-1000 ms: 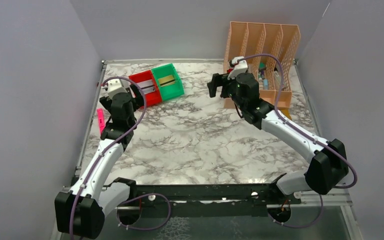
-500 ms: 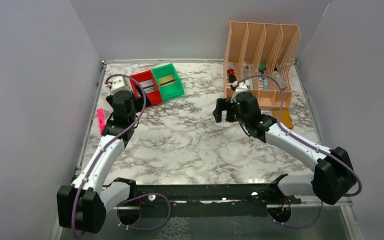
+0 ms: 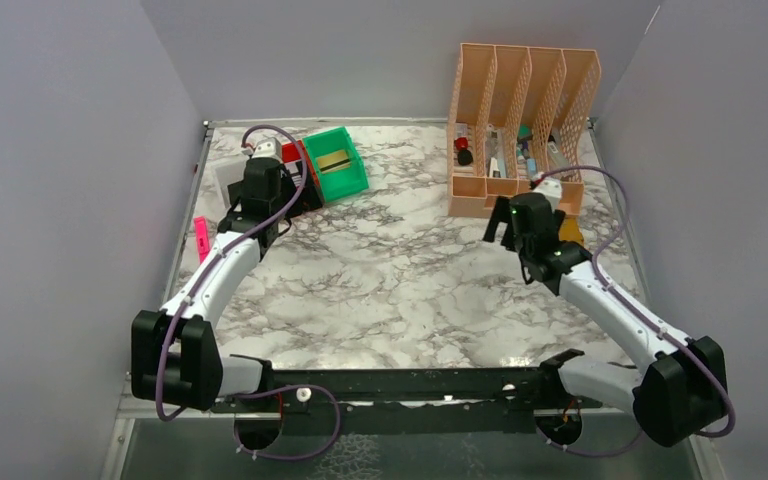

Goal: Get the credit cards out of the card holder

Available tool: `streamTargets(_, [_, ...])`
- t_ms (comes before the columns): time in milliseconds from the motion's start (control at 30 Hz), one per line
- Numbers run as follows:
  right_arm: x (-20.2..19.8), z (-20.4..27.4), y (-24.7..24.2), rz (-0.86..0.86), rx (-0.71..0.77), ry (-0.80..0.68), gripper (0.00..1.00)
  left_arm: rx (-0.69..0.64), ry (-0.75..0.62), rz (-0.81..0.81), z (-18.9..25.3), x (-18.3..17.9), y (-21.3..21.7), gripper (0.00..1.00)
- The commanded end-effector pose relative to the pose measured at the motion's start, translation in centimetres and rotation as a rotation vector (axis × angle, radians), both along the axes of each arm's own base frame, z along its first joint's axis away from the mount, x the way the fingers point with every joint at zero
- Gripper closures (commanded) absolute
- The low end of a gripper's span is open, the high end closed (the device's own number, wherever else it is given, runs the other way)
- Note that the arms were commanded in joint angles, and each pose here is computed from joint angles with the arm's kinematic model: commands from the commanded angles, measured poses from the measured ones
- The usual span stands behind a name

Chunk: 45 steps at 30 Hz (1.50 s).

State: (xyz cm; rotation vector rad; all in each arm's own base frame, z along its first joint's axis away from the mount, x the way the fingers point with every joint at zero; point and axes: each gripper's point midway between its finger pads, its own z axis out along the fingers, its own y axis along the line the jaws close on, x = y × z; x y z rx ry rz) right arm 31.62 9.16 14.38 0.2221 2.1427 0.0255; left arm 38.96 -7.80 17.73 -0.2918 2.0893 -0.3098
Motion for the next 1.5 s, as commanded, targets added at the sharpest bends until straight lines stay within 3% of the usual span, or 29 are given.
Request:
streamTargets(0, [-0.2,-0.5,-7.3,-0.274,-0.009,0.024,0.01,-0.006,-0.033,-0.063,1.5,-0.4,-0.7,0.02])
streamTargets(400, [4.7,-3.4,-15.8,-0.587,0.12,0.119,0.01,0.107,-0.131,0.001,4.2,-2.7,2.1,0.02])
streamTargets(533, [6.5,-5.0,-18.0,-0.6,0.155,0.157,0.01,0.115,-0.16,-0.002,4.9,-3.3,2.3,0.02])
streamTargets(733, [8.3,-8.0,-16.6,-0.462,0.164,0.255,0.02,0.098,-0.171,0.012,4.9,-3.4,2.3,0.02])
streamTargets(867, [7.3,-11.1,-16.6,-0.475,0.158,0.333,0.09,0.081,-0.164,-0.008,4.7,-3.3,1.8,0.02])
streamTargets(1100, [5.4,-14.2,-12.5,-0.348,0.315,0.427,0.35,0.074,-0.163,0.006,4.3,-3.7,2.0,0.02])
streamTargets(1467, [-0.4,-14.0,-9.6,-0.244,0.38,0.443,0.37,0.056,-0.159,-0.003,4.2,-3.7,1.7,0.02])
